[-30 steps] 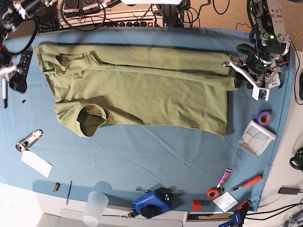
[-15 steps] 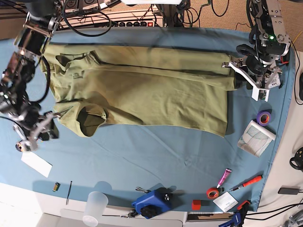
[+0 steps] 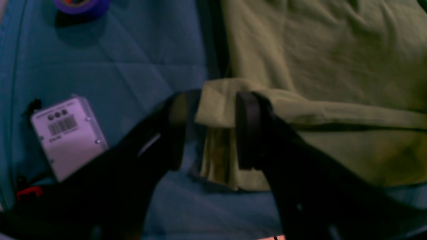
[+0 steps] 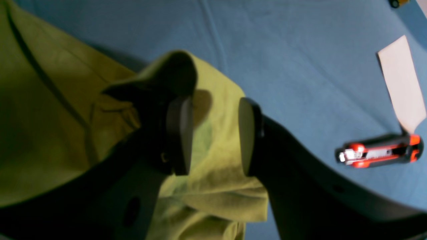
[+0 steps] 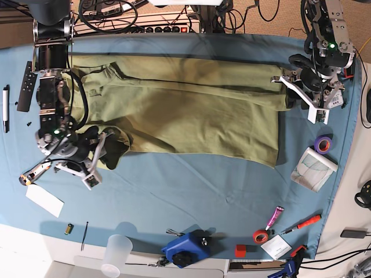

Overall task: Layout the t-shirt on the table in an organized manner, then fold the t-shirt properly
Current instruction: 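Move both grippers to the shirt's hem corners and grasp them, then hold the hem corners with both grippers, adjusting the grip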

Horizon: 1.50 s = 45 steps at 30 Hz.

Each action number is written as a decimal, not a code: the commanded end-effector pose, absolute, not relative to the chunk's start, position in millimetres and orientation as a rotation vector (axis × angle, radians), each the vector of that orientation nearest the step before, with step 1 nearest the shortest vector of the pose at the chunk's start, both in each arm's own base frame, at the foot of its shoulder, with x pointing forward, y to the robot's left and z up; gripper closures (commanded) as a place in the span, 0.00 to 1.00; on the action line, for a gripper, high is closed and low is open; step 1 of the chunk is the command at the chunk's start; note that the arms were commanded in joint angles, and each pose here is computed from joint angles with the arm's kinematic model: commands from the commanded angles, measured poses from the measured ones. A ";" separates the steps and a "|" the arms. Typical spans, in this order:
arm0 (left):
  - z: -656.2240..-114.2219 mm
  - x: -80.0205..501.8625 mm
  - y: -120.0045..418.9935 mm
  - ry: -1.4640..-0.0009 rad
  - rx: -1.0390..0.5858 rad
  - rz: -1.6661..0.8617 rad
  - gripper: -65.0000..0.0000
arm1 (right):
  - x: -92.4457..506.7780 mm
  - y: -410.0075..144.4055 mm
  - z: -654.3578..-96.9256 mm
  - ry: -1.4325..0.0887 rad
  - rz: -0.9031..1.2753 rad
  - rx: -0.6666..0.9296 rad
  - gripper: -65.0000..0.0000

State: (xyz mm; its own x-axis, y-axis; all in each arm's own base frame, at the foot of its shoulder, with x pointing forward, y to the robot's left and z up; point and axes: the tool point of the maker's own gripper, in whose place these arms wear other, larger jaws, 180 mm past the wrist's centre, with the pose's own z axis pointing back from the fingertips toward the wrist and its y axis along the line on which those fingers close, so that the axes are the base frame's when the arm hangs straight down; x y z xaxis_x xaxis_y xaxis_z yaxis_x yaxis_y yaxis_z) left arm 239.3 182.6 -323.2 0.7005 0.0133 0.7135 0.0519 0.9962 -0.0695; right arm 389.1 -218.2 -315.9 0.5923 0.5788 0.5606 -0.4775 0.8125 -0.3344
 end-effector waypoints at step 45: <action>-336.9 406.5 151.2 -0.899 -0.292 -0.149 0.71 | 447.4 -277.0 -252.4 -0.883 0.421 -0.472 1.00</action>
State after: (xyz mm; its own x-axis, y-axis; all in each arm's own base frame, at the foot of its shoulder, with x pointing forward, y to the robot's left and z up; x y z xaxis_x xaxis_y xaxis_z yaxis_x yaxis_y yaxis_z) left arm 394.1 147.0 -355.9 0.6617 -0.0140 0.7496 0.2471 0.9480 -0.2004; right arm 438.1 -271.8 -275.1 0.6038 0.5276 0.5975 -0.1918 0.8237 -0.5336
